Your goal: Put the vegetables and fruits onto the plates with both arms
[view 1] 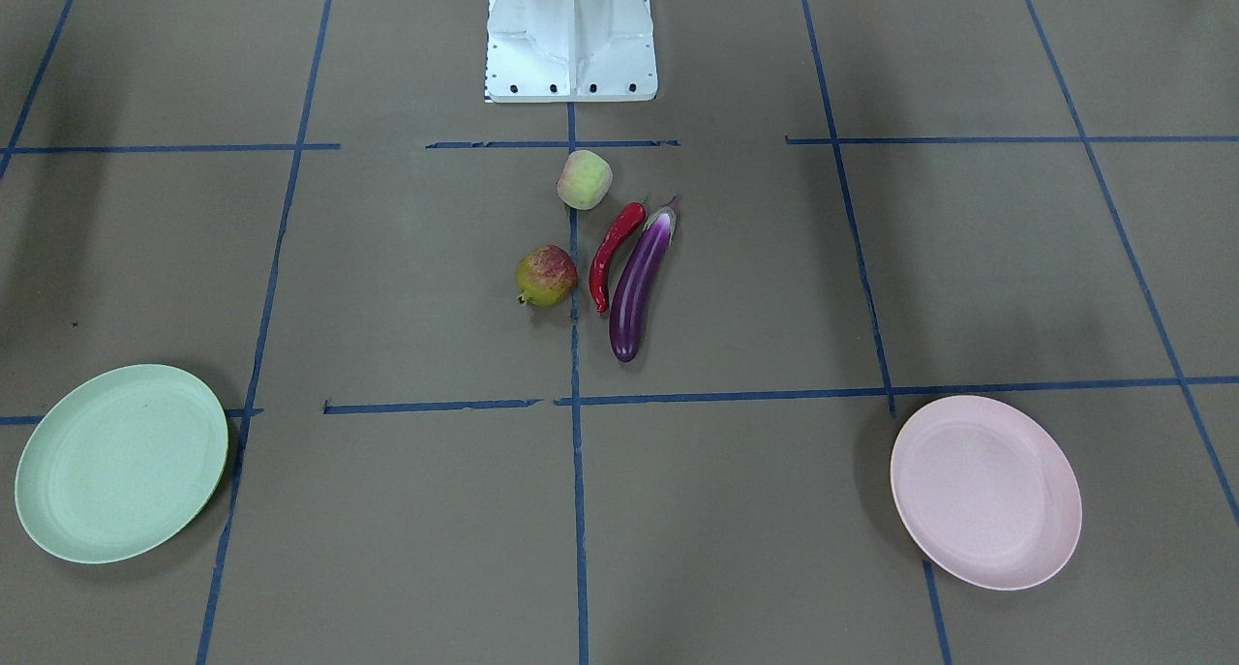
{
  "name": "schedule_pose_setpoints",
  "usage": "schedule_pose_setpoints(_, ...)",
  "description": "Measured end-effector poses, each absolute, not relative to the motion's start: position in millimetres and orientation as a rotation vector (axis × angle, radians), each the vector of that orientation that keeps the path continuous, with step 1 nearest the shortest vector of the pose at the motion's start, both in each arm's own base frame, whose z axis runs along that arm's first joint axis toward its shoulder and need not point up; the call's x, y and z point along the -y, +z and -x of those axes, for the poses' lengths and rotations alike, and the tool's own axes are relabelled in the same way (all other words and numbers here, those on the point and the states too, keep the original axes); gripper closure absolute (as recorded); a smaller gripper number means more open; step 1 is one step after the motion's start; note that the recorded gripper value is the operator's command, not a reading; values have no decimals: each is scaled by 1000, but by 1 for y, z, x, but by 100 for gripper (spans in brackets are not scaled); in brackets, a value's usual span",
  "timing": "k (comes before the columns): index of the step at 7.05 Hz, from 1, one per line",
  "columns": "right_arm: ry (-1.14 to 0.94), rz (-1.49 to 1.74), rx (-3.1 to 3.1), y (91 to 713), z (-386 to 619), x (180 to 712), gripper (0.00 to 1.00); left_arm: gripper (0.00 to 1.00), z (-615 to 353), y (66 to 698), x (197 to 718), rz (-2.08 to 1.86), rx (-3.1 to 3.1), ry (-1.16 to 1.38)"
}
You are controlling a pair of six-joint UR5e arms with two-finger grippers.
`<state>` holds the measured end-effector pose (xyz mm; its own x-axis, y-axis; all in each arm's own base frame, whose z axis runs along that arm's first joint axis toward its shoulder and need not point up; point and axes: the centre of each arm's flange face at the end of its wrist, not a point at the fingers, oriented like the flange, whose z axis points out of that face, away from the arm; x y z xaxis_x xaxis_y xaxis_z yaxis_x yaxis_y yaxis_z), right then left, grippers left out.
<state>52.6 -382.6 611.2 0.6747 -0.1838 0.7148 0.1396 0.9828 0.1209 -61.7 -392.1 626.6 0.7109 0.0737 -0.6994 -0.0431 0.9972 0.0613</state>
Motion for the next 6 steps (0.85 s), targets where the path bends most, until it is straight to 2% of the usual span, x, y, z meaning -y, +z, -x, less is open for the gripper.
schedule_pose_setpoints(6,-191,-80,820,599,-51,380,0,0,60,628,391,-44,-782,68)
